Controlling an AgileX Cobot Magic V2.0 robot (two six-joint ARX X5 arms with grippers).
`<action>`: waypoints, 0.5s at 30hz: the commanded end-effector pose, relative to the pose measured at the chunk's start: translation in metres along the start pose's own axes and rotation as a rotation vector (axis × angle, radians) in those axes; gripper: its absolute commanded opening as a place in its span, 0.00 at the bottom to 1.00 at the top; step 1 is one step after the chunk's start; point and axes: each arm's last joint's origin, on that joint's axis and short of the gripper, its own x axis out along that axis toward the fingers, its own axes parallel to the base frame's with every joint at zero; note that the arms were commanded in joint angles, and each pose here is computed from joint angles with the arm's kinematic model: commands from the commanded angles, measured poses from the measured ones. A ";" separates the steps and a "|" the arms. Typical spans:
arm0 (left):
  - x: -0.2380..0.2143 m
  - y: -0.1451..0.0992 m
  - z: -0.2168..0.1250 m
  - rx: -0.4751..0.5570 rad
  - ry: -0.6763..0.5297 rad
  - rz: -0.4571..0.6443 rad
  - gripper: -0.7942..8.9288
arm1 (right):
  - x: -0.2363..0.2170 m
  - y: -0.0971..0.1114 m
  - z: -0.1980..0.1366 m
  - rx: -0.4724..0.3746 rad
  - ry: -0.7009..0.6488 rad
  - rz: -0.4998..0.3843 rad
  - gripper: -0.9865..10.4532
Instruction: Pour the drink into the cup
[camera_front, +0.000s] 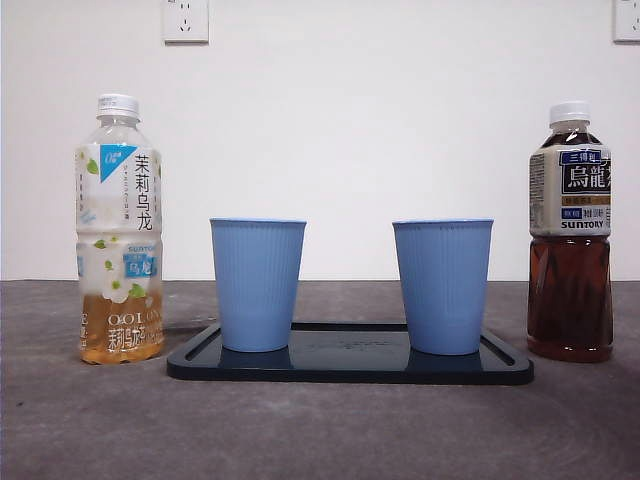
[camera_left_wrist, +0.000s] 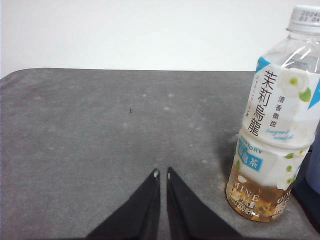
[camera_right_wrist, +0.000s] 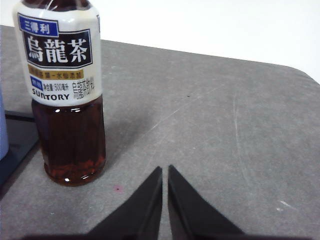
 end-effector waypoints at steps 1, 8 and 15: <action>0.002 0.000 -0.005 0.008 0.006 0.003 0.10 | 0.000 0.000 -0.002 -0.002 0.008 0.005 0.10; 0.002 0.000 -0.006 0.008 0.007 0.003 0.10 | 0.000 0.000 0.000 -0.003 -0.012 0.002 0.10; 0.002 0.000 -0.005 0.008 0.006 0.003 0.10 | 0.000 0.000 0.000 -0.003 -0.012 0.002 0.10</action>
